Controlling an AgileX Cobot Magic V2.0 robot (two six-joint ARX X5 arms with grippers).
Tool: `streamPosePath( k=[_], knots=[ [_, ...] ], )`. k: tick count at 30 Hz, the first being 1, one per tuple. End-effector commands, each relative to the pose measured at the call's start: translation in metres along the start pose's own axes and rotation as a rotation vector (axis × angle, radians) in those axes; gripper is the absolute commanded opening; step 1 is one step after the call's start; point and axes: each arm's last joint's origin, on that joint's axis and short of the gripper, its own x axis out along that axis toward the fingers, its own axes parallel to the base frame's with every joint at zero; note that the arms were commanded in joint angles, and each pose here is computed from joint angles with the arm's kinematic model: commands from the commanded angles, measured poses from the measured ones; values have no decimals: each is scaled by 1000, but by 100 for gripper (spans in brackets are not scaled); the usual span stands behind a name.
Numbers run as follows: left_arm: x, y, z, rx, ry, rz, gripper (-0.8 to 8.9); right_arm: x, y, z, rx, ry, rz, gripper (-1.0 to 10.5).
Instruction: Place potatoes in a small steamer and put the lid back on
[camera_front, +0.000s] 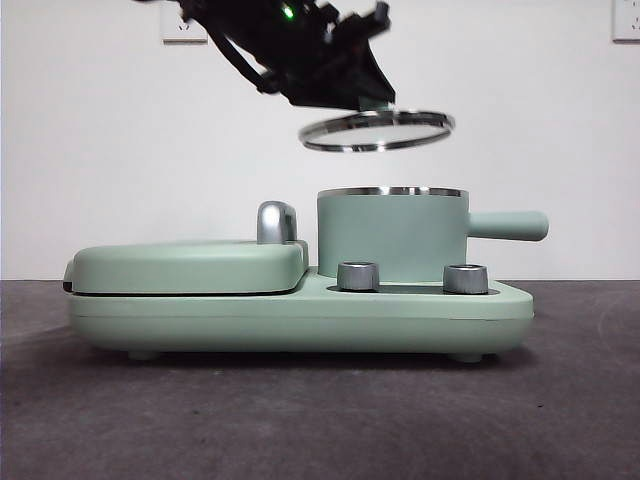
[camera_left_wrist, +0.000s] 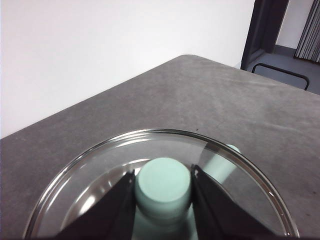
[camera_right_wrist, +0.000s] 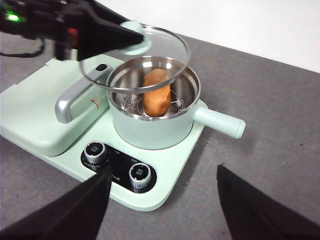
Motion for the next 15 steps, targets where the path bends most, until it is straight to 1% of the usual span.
streamPosePath(
  k=[1, 5, 8, 15],
  knots=[
    [15, 0, 10, 25, -50, -4, 9, 1, 0, 1, 4, 6, 3, 332],
    [26, 2, 5, 24, -42, -4, 9, 1, 0, -1, 2, 21, 2, 332],
    [30, 3, 0, 43, -33, -5, 9, 1, 0, -1, 2, 22, 2, 332],
    [40, 4, -13, 38, 0, -7, 9, 1, 0, -1, 2, 22, 0, 332]
  ],
)
